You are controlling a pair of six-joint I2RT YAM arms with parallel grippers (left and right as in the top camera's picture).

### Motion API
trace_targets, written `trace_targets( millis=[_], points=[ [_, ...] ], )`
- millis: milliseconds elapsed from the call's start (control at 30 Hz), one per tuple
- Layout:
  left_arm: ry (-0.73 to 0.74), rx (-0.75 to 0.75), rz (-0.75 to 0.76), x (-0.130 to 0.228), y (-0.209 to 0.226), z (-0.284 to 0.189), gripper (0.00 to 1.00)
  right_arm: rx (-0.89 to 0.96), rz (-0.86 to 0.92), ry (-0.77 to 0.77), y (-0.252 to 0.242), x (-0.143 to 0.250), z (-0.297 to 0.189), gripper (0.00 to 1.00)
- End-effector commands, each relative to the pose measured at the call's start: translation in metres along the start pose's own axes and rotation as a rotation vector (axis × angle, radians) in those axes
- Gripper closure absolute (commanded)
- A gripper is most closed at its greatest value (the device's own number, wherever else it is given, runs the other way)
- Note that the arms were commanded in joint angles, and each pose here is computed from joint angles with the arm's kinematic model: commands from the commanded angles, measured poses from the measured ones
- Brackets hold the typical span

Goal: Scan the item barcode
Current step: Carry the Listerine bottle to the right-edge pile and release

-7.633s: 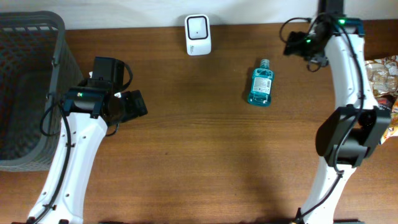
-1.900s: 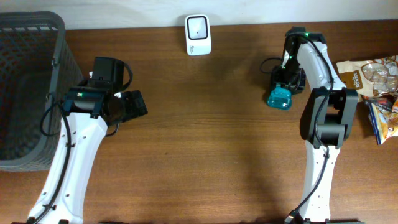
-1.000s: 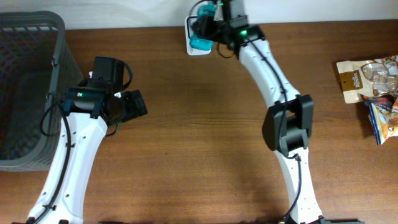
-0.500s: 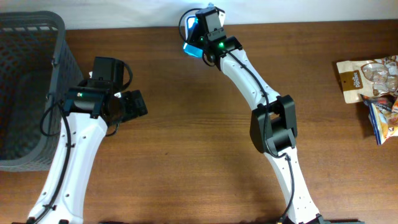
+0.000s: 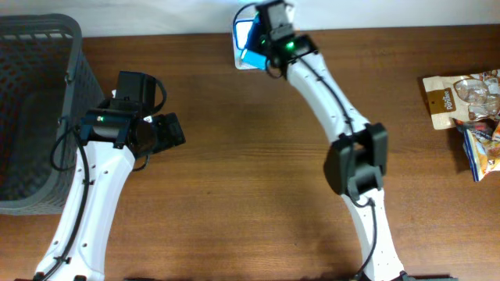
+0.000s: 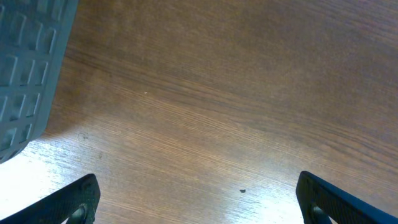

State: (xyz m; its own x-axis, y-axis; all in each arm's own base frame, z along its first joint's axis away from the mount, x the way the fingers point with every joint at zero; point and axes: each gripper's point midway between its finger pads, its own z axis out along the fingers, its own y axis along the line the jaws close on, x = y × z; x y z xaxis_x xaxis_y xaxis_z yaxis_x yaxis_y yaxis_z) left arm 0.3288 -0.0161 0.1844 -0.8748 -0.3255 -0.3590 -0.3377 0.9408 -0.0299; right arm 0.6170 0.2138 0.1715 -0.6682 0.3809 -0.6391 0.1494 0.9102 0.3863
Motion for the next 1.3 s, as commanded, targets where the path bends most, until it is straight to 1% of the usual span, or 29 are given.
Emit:
trace_targets(
  millis=[0, 67, 133, 167, 233, 333, 367, 467, 567, 700, 733, 800, 900, 1000, 1100, 1200, 1267],
  points=[
    [-0.024, -0.002, -0.019, -0.005, 0.003, -0.006, 0.01, 0.05, 0.076, -0.157, -0.044, -0.096, -0.089, 0.48],
    [-0.024, -0.002, -0.019, -0.005, 0.003, -0.006, 0.01, 0.16, 0.131, -0.121, -0.105, -0.106, -0.094, 0.49],
    [-0.023, -0.003, -0.019, -0.005, 0.003, -0.006, 0.01, 0.241, 0.177, -0.09, -0.151, -0.109, -0.098, 0.49],
    [-0.023, -0.003, -0.019, -0.005, 0.003, -0.006, 0.01, 0.302, 0.215, -0.066, -0.187, -0.111, -0.103, 0.5],
    [-0.023, -0.003, -0.019, -0.005, 0.003, -0.006, 0.01, 0.373, 0.267, -0.043, -0.231, -0.113, -0.111, 0.5],
    [-0.024, -0.002, -0.019, -0.005, 0.003, -0.006, 0.01, 0.489, 0.317, -0.008, -0.311, -0.114, -0.131, 0.49],
    [-0.023, -0.003, -0.019, -0.005, 0.003, -0.006, 0.01, 0.509, 0.323, 0.001, -0.326, -0.113, -0.135, 0.49],
    [-0.023, -0.003, -0.019, -0.005, 0.003, -0.006, 0.01, 0.671, 0.408, 0.021, -0.402, -0.103, -0.163, 0.49],
    [-0.024, -0.002, -0.019, -0.005, 0.003, -0.006, 0.01, 0.772, 0.511, 0.051, -0.47, -0.083, -0.186, 0.49],
    [-0.023, -0.003, -0.019, -0.005, 0.003, -0.006, 0.01, 0.831, 0.549, 0.093, -0.524, -0.06, -0.2, 0.48],
    [-0.023, -0.003, -0.019, -0.005, 0.003, -0.006, 0.01, 0.835, 0.549, 0.11, -0.538, -0.053, -0.201, 0.45],
    [-0.024, -0.002, -0.019, -0.005, 0.003, -0.006, 0.01, 0.837, 0.557, 0.126, -0.549, -0.045, -0.203, 0.36],
    [-0.024, -0.002, -0.019, -0.005, 0.003, -0.006, 0.01, 0.848, 0.571, 0.132, -0.559, -0.038, -0.205, 0.34],
    [-0.024, -0.002, -0.019, -0.005, 0.003, -0.006, 0.01, 0.843, 0.565, 0.127, -0.557, -0.04, -0.203, 0.28],
    [-0.024, -0.002, -0.019, -0.005, 0.003, -0.006, 0.01, 0.839, 0.557, 0.128, -0.553, -0.041, -0.2, 0.12],
    [-0.023, -0.003, -0.019, -0.005, 0.003, -0.006, 0.01, 0.831, 0.544, 0.131, -0.546, -0.042, -0.195, 0.01],
    [-0.024, -0.002, -0.019, -0.005, 0.003, -0.006, 0.01, 0.823, 0.534, 0.133, -0.541, -0.043, -0.191, 0.01]
  ],
)
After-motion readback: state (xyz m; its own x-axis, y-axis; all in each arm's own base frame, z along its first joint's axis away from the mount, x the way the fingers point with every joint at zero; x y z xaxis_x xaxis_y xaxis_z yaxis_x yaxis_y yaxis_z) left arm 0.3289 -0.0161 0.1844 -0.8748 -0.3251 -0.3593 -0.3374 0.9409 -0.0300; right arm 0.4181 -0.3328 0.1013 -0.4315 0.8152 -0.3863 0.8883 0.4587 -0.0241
